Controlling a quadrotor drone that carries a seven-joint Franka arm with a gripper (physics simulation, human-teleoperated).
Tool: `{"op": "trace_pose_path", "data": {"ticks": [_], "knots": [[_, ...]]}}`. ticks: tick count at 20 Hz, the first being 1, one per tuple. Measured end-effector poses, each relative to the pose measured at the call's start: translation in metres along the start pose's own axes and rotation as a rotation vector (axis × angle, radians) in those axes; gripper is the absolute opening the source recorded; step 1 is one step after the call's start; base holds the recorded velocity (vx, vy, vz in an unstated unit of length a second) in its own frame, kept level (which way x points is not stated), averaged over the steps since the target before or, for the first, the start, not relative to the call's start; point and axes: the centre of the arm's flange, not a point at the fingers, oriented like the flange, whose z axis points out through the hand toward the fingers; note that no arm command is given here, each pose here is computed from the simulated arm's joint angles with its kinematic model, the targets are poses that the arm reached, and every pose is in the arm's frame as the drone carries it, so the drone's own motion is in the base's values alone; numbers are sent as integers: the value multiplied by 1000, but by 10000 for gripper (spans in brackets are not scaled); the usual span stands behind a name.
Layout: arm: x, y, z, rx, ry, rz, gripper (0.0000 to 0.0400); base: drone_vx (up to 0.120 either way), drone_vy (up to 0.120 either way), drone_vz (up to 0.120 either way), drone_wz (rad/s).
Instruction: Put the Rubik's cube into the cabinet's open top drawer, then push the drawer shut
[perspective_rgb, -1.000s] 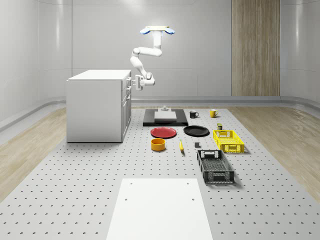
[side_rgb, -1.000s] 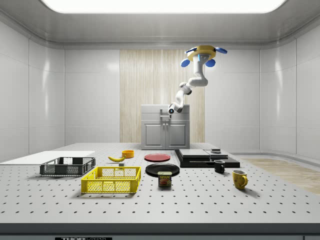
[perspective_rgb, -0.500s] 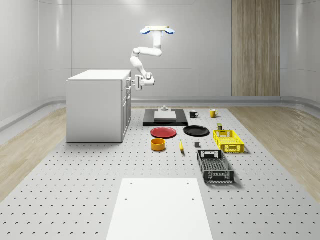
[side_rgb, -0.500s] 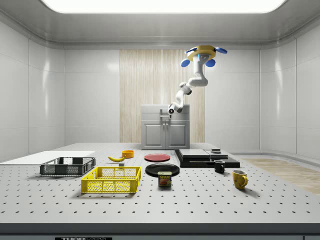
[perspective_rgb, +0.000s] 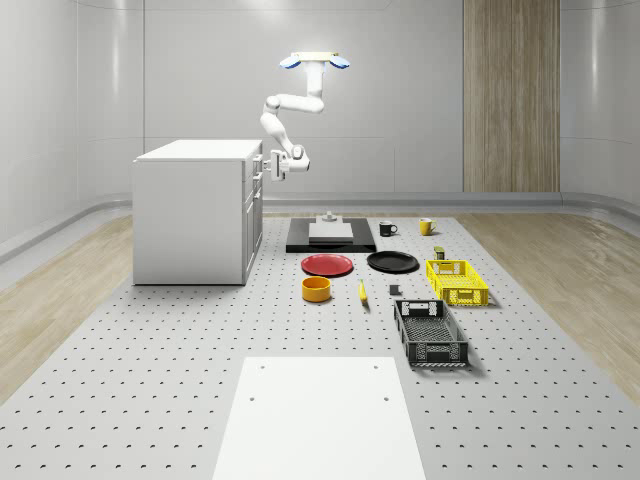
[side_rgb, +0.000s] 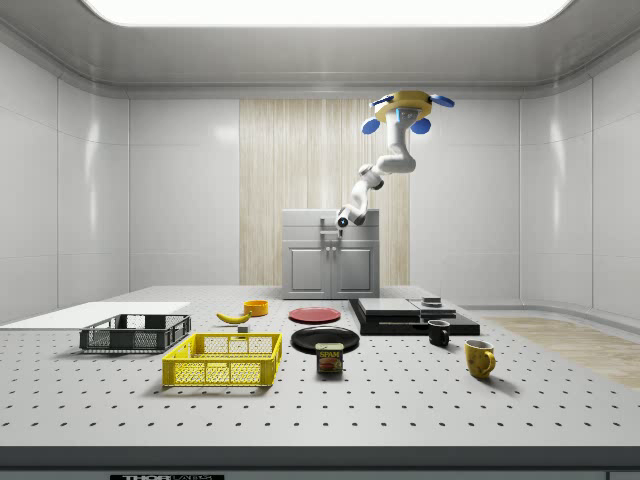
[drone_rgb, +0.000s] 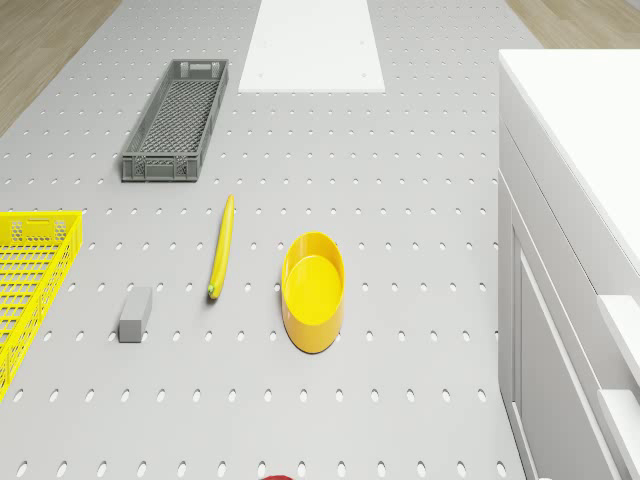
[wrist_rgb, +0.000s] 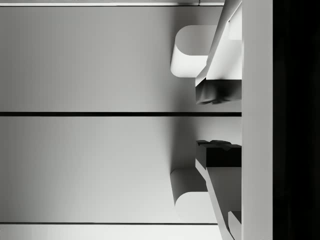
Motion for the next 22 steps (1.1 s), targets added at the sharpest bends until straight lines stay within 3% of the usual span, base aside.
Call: {"op": "trace_pose_path", "data": {"ticks": [22], "knots": [[0,0,0,0,0,0,105,0,0,0,0]]}}
